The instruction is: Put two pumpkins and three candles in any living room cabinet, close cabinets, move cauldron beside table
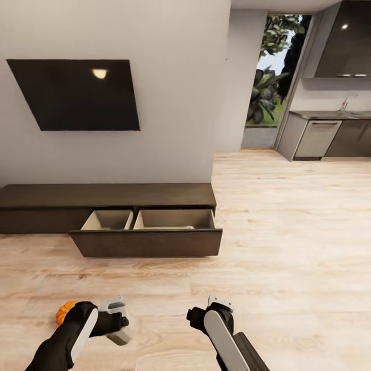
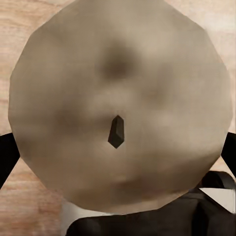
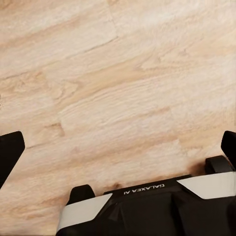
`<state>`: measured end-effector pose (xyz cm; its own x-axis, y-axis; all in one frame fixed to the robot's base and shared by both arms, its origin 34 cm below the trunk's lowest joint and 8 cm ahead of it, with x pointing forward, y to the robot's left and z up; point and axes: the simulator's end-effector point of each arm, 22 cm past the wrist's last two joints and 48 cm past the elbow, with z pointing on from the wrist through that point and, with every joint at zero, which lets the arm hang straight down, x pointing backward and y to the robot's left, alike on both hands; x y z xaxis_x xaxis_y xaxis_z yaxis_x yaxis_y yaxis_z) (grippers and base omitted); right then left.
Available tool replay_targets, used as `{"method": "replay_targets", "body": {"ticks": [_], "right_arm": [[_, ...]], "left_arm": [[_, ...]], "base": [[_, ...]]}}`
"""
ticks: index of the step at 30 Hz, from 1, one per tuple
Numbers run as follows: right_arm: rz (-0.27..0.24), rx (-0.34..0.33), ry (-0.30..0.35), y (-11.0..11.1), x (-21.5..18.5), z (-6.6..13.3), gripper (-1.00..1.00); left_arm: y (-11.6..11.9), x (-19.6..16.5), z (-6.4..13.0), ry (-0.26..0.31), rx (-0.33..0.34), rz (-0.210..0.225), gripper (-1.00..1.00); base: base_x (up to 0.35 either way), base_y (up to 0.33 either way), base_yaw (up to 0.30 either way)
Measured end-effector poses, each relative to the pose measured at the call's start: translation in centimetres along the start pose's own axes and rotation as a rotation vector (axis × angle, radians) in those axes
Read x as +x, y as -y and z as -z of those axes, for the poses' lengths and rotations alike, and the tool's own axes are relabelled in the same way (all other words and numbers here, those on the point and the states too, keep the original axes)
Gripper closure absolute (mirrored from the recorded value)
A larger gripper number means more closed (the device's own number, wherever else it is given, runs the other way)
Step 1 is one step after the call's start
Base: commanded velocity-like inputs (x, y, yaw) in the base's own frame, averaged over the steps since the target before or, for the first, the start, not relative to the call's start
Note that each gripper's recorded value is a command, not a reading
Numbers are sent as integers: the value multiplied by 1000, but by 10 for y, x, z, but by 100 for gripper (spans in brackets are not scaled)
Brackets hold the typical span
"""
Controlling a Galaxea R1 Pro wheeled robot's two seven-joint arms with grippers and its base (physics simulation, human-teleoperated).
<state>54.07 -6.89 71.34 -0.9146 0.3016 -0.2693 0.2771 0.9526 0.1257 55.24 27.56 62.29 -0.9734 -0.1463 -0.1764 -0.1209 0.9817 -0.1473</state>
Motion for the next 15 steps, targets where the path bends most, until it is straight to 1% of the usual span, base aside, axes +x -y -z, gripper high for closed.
{"method": "replay_targets", "body": {"ticks": [1, 2, 4, 5, 6, 8, 9, 11, 15], "right_arm": [[4, 1, 2, -1, -3, 2, -100], [10, 1, 4, -2, -5, 3, -100], [25, 2, 1, -3, -7, 7, -100], [29, 2, 0, -3, -8, 9, -100], [40, 2, -2, -4, -8, 11, -100], [48, 3, -5, -4, -9, 14, -100], [51, 5, -7, -4, -9, 15, -100], [53, 7, -9, -3, -9, 17, -100], [56, 8, -12, -4, -9, 19, -100]], "left_arm": [[2, -8, 10, -3, 1, -8, 100], [7, -22, 23, 17, 6, -17, 100], [18, -52, 50, 85, 19, -38, 100], [21, -58, 57, 102, 23, -42, 100], [21, -69, 68, 131, 4, -59, 100], [23, -78, 79, 159, -7, -70, 100], [20, -79, 80, 159, -20, -73, 100], [20, -75, 80, 147, -22, -71, 100], [33, -63, 70, 116, -10, -68, 100]], "base": [[0, 0, 282], [0, 0, 282], [0, 0, 282], [0, 0, 274], [0, 0, 260], [0, 0, 192], [0, 0, 93], [0, 0, 45], [0, 0, 10]]}}
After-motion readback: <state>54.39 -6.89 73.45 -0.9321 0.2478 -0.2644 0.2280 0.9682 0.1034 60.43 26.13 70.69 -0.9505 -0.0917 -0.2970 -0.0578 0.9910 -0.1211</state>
